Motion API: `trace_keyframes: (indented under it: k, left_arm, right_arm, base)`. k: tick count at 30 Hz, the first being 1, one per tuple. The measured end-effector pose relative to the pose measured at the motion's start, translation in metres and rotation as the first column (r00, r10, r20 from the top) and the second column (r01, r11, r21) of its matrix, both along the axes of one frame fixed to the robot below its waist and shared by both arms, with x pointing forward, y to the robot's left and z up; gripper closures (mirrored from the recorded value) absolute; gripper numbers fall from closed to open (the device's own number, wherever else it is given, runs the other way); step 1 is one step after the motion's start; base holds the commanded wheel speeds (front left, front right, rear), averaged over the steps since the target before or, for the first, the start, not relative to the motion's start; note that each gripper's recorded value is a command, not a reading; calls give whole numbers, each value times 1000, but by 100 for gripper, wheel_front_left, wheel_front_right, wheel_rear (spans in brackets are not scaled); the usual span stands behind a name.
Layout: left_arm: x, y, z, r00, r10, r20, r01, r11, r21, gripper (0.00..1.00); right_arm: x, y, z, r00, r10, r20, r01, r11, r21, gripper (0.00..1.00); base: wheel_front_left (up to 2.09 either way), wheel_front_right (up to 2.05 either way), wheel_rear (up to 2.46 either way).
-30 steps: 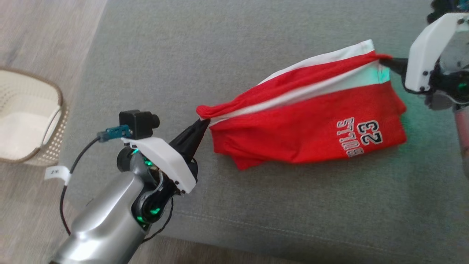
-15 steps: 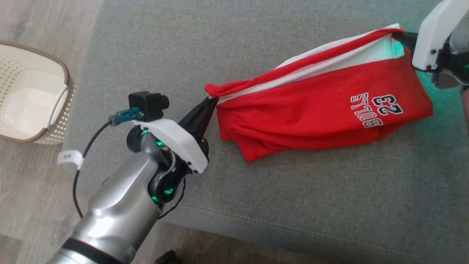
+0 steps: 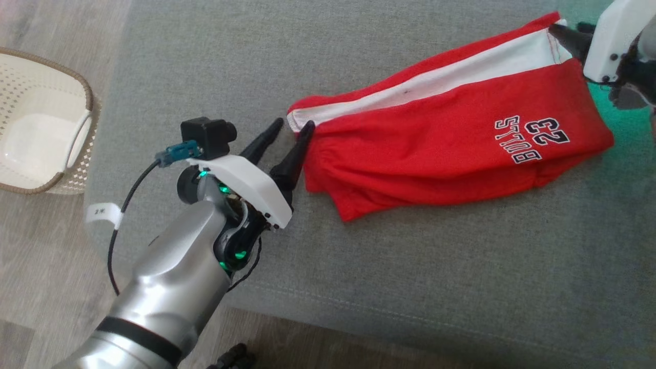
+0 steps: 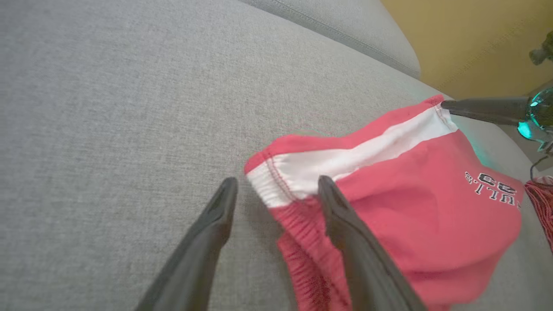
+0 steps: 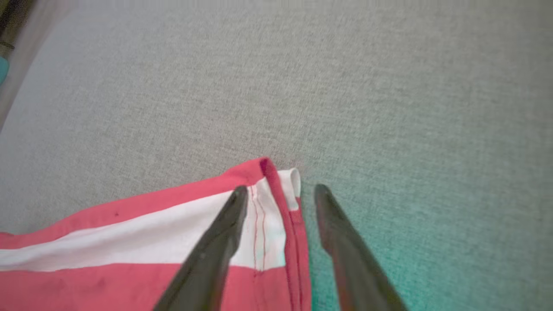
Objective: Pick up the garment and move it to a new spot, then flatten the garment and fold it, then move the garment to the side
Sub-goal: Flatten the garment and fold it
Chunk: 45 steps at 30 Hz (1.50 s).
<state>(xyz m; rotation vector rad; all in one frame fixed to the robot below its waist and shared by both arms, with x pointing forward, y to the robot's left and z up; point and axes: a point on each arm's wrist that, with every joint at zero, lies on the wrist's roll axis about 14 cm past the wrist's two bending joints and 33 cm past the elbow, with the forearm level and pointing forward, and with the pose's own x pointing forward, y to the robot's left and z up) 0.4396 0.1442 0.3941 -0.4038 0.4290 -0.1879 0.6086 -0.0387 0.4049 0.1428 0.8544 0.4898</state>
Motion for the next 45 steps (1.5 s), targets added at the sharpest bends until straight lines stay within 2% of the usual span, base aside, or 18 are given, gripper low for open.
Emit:
trace_keyframes:
  k: [6, 10, 12, 16, 18, 20, 25, 29, 31, 34, 36, 38, 41, 45]
  left_arm:
    - [7, 9, 6, 998, 51, 40, -52, 998, 21, 0]
    - [19, 30, 31, 981, 148, 127, -153, 988, 26, 0]
    - [27, 40, 53, 962, 199, 188, -206, 978, 17, 0]
    - [32, 60, 109, 889, 292, 353, -304, 953, -22, 0]
    - [23, 65, 119, 865, 303, 399, -335, 942, 12, 0]
    - [12, 64, 122, 854, 293, 431, -349, 936, 54, 0]
    - [-10, 56, 124, 839, 299, 455, -365, 929, 63, 0]
    - [-25, 43, 124, 840, 287, 460, -347, 937, 49, 0]
    - [-36, 38, 121, 843, 268, 466, -340, 937, 76, 0]
    - [-46, 37, 120, 841, 276, 465, -348, 934, 76, 0]
    - [-54, 35, 116, 846, 274, 457, -341, 938, 69, 0]
    - [-65, 36, 110, 852, 284, 441, -343, 938, 57, 0]
    - [-80, 36, 100, 865, 268, 425, -335, 938, 90, 0]
    - [-92, 35, 95, 872, 258, 416, -331, 937, 113, 0]
  right_arm:
    - [15, -11, 24, 989, -61, 137, 58, 998, 25, 0]
    - [24, -17, 61, 947, -115, 299, 94, 992, 86, 0]
    - [23, -17, 84, 913, -130, 386, 90, 989, 120, 0]
    - [3, -21, 107, 852, -176, 494, 90, 977, 193, 0]
    - [-10, -30, 112, 818, -216, 533, 106, 968, 229, 0]
    - [-24, -36, 118, 780, -226, 583, 105, 966, 235, 0]
    - [-58, -53, 139, 663, -221, 716, 102, 973, 206, 0]
    - [-86, -77, 152, 557, -235, 797, 152, 972, 180, 0]
    - [-112, -91, 146, 521, -270, 810, 209, 960, 186, 0]
    - [-142, -93, 125, 545, -356, 759, 263, 932, 248, 0]
    - [-161, -95, 113, 563, -363, 743, 281, 929, 241, 0]
    - [-176, -104, 109, 555, -359, 750, 305, 927, 218, 0]
    - [-191, -116, 108, 538, -364, 760, 335, 920, 203, 0]
    - [-205, -122, 101, 542, -368, 755, 356, 915, 191, 0]
  base:
    - [0, 0, 0]
    - [0, 0, 0]
    - [0, 0, 0]
    - [0, 0, 0]
    - [0, 0, 0]
    - [0, 0, 0]
    - [0, 0, 0]
    - [0, 0, 0]
    - [0, 0, 0]
    - [0, 0, 0]
    - [0, 0, 0]
    - [0, 0, 0]
    - [0, 0, 0]
    - [0, 0, 0]
